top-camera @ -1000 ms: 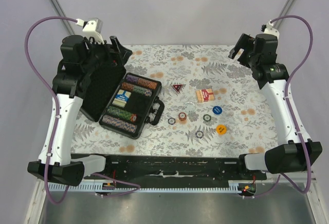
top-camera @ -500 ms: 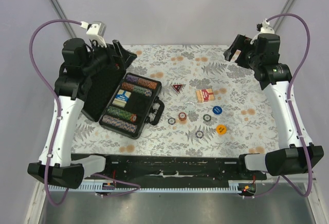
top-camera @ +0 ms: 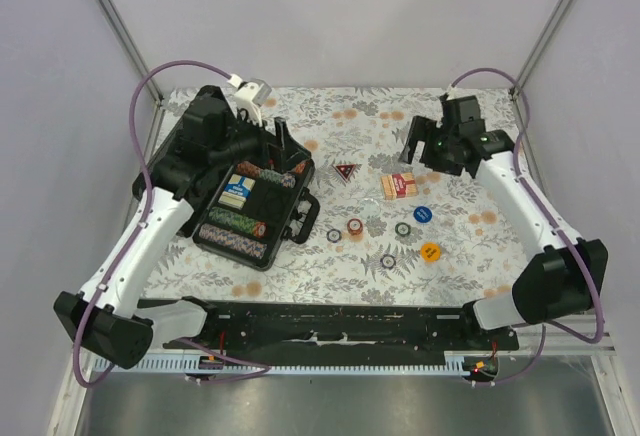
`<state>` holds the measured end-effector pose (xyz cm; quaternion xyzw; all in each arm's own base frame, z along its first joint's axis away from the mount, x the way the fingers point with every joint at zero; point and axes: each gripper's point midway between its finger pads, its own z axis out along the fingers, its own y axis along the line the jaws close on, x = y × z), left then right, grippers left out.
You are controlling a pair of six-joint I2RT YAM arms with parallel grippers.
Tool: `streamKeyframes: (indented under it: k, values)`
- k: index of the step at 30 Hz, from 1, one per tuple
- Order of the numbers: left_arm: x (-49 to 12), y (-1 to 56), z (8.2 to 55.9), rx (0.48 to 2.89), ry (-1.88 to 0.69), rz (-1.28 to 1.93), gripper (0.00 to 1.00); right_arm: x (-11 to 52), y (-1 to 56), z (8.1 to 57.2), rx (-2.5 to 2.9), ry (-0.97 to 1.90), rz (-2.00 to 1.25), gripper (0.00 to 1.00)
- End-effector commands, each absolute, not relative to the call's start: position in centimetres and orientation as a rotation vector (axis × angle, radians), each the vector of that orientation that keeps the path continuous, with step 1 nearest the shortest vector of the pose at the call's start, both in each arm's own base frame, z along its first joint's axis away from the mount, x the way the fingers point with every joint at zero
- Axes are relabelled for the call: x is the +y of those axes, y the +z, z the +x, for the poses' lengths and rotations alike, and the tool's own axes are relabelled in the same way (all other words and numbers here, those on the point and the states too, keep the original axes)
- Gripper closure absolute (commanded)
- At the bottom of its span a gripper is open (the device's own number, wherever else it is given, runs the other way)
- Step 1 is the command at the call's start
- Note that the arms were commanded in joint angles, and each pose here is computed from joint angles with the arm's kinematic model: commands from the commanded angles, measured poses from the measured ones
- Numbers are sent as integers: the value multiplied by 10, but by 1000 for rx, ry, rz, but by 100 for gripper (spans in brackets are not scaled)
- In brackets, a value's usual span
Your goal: Pack up texas hold em set
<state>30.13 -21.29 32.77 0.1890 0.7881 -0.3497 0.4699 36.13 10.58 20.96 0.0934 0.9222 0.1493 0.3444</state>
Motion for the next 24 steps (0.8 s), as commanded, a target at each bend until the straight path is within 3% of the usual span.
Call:
streamKeyframes:
  k: [1, 6, 16, 24]
  values:
    - [-230, 322, 305, 1923, -830, 481, 7, 101, 168, 352, 2493, 209, 279, 2]
    - [-237, 316, 305, 1936, -829, 485, 7, 116, 134, 361, 2561, 45, 62, 2]
    - [-232, 308, 307, 1958, -786, 490, 7, 111, 101, 394, 2594, -113, 47, 2]
    - [-229, 303, 310, 1973, -760, 477, 7, 119, 100, 400, 2517, -33, 562, 2]
